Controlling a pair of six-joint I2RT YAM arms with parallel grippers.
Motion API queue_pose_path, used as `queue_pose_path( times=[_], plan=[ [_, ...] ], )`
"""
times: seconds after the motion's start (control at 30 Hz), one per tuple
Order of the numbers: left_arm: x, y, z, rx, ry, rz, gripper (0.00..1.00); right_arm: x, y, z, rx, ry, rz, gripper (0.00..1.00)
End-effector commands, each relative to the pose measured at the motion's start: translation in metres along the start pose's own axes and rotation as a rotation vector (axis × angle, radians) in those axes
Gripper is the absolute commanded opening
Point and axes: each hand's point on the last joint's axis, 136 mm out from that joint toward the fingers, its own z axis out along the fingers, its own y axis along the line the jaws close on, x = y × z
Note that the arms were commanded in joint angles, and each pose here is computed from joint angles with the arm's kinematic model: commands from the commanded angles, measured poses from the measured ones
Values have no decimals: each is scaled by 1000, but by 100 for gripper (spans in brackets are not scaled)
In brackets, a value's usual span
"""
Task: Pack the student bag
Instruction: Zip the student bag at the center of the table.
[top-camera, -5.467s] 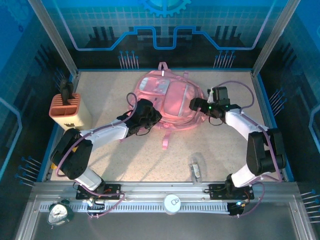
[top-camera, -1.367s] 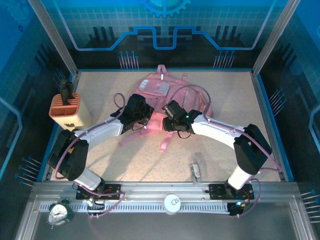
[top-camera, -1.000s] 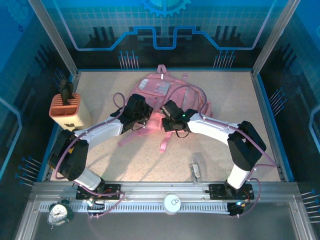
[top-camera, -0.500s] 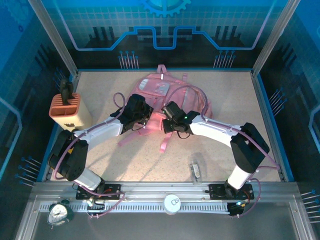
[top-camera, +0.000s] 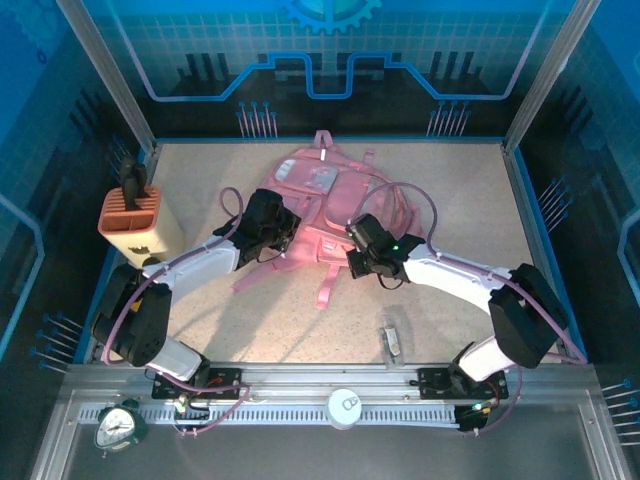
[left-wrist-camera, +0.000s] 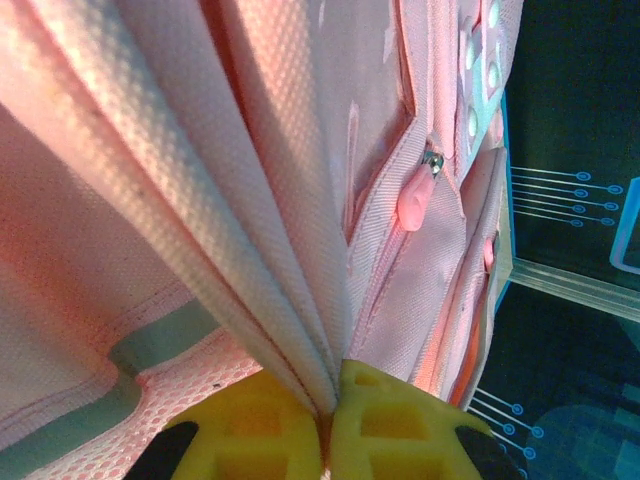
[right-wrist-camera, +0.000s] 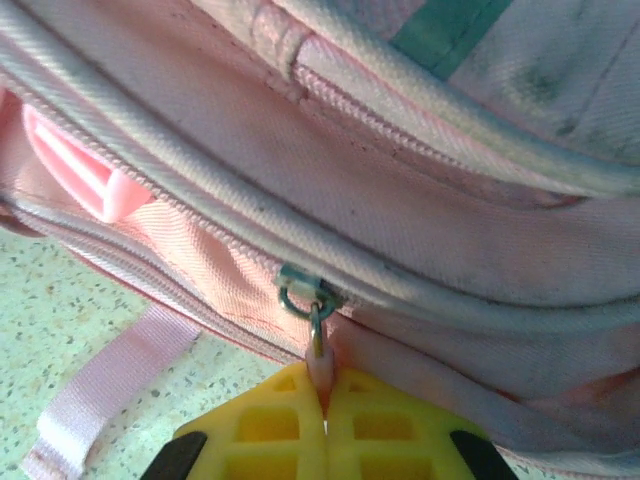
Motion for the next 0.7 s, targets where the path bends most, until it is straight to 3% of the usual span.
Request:
queue_pose_path(
  times=[0.0,0.1,0.5,0.67],
  plan=[
    [-14,-22,-11,81,-44,14,0,-3,1,-8,-69,-15,-23,0],
    [-13,-24,-11,85,-38,16,0,-9,4,-11,-93,-30,-17,0],
    [-13,-25,-12,89,-37,22,0,-27,14,10,-137,-52,-13,30],
    [-13,-26,-11,95,-35,20,0,-34,11,14,-107,-64,1,36]
  ],
)
